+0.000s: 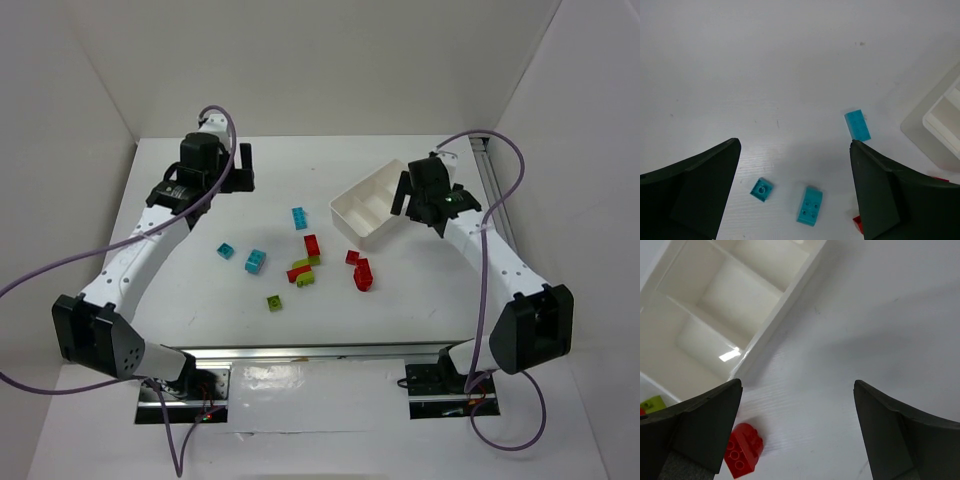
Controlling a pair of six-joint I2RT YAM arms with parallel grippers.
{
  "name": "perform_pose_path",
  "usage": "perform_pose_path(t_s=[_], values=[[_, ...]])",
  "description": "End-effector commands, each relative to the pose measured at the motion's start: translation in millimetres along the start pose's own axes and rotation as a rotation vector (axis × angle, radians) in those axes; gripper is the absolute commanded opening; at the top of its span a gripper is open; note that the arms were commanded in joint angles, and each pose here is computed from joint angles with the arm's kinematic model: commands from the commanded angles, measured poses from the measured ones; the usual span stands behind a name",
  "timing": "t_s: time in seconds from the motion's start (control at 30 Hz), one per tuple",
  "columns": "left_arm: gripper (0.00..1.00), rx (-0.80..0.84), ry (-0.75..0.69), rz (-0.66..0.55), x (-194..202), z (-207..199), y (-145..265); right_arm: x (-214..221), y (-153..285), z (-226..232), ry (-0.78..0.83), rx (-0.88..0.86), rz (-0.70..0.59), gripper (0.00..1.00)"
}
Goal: Sort the legos into containers by color
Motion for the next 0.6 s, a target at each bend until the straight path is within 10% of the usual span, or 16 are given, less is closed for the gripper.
perform_pose_path(t_s=[0.0,0.57], values=[[1.0,0.06,0.035,0.002,-8,-11,2,13,12,34,0.111,-0.213,0.023,1.0],[1.0,0.109,0.064,0.053,6,-22,-3,173,31,70,0.373,-0.426,0.354,0.83]])
Point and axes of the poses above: each gripper's point midway between its finger pads, its own y axis back along the fingers, its own z axis along the line the jaws close on, x = y × z, the point moved 1 cm from there along y, back along the fingers, and after that the axes turned 14 degrees about -y, right-handed, at the moved point
